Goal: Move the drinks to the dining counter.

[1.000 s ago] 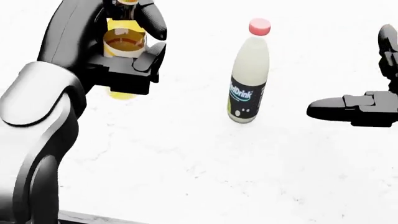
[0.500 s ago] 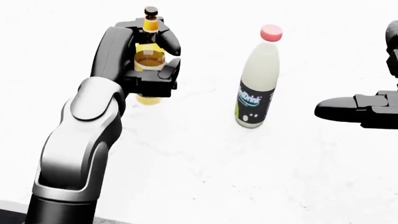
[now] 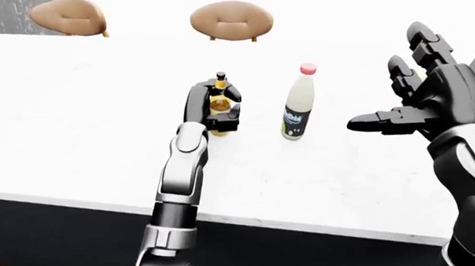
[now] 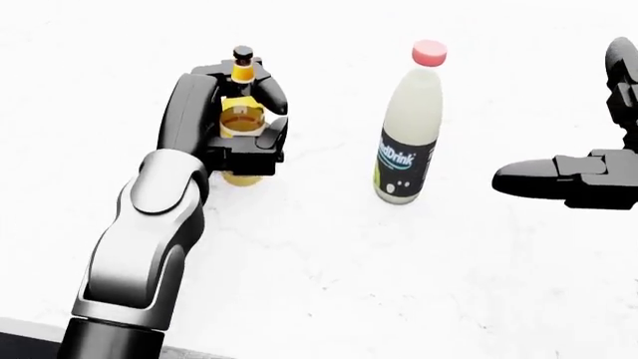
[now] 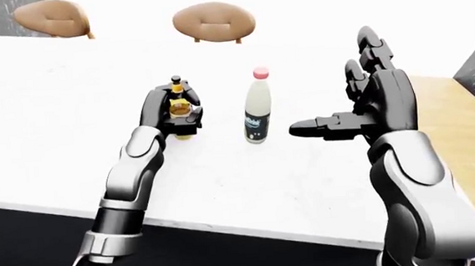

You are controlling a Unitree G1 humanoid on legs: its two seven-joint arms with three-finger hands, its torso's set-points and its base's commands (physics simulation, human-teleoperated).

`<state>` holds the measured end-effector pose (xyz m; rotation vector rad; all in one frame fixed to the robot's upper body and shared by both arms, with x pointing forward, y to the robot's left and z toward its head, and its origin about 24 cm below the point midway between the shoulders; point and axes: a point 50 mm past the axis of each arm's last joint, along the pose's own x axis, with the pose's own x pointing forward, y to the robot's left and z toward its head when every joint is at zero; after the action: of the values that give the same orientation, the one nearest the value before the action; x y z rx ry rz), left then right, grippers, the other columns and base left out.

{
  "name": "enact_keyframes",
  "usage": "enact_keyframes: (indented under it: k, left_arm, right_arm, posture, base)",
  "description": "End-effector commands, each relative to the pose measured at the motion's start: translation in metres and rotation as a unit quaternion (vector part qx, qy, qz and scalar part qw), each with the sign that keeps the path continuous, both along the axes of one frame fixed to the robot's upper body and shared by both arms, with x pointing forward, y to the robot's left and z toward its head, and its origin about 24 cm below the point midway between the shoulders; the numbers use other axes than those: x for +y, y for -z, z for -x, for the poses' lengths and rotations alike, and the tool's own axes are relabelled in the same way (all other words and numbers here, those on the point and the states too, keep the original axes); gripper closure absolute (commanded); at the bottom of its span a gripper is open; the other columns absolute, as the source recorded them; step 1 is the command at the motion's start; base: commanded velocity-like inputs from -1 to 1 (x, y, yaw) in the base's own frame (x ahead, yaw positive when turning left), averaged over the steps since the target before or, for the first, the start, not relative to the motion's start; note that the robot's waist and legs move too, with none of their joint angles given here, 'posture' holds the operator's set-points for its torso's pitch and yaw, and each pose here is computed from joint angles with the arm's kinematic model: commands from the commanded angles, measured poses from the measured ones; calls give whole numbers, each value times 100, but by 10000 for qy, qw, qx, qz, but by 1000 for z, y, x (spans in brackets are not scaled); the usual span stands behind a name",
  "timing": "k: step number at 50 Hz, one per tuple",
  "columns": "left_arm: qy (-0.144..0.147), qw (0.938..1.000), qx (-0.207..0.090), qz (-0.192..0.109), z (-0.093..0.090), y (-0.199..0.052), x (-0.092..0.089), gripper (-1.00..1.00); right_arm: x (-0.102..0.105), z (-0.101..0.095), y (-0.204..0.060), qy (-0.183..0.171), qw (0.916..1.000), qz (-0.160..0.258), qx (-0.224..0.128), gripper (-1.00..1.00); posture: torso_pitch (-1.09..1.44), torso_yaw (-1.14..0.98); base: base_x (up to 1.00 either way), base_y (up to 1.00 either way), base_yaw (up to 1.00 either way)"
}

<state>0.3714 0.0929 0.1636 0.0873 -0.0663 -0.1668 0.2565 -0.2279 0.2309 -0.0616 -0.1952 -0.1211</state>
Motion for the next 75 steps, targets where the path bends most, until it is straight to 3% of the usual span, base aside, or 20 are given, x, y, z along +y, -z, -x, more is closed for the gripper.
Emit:
enact_keyframes:
  k: [1,3,4,5,7,20,40,44,45,47,50,57,67,75]
  left_arm:
    - [97,9964,-833,126,3,-36,-4,100]
    - [91,9964,-841,116,2,-35,-4,80]
    - [86,9963,-844,111,2,-35,-3,62]
    - [83,9963,-851,106,2,-35,-3,31]
    - [82,9962,-859,84,3,-35,-3,14]
    - [70,9957,-927,32,4,-36,-3,-6]
    - [-29,9947,-1029,8,11,-46,10,-68]
    - [-97,9945,-1044,29,14,-46,19,-73]
    - [-239,9943,-1036,-29,15,-44,23,-80]
    - [-337,9938,-1059,-40,19,-42,29,-81]
    - [-516,9929,-1069,-60,25,-43,39,-100]
    - [-870,9893,-1164,-120,52,-46,63,-100]
    - [-964,9858,-1375,16,91,-59,75,-100]
    - [-875,9853,-1466,36,105,-65,71,-100]
  right_arm:
    - [0,5,-14,37,9991,103,-410,-100]
    - [0,5,-14,33,9991,100,-410,-100]
    - [0,5,-13,33,9991,100,-406,-100]
    - [0,4,-13,33,9991,99,-402,-100]
    - [-1,4,-11,41,9992,94,-389,-100]
    - [-1,3,-7,35,9993,85,-369,-100]
    - [0,6,-11,33,9992,85,-399,-100]
    - [-2,8,-13,44,9991,86,-415,-100]
    - [-2,8,-13,53,9991,82,-417,-100]
    - [-2,8,-13,54,9991,82,-420,-100]
    - [-3,8,-14,67,9990,76,-426,-100]
    - [-3,10,-16,103,9987,140,-489,-100]
    - [3,14,-20,111,9980,296,-545,-100]
    - [7,18,-23,37,9977,274,-626,-100]
  posture:
    - [0,0]
    - [0,0]
    - [0,0]
    - [0,0]
    - [0,0]
    - [0,0]
    - [0,0]
    - [0,0]
    - [0,0]
    - [0,0]
    - [0,0]
    - [0,0]
    - [0,0]
    - [0,0]
  base:
    - [0,0,0]
    - [0,0,0]
    - [0,0,0]
    - [0,0,0]
    - [0,0,0]
    - [0,0,0]
    - [0,0,0]
    - [0,0,0]
    - [0,0,0]
    - [0,0,0]
    - [0,0,0]
    - [0,0,0]
    - [-57,0,0]
    - [-100,2,0]
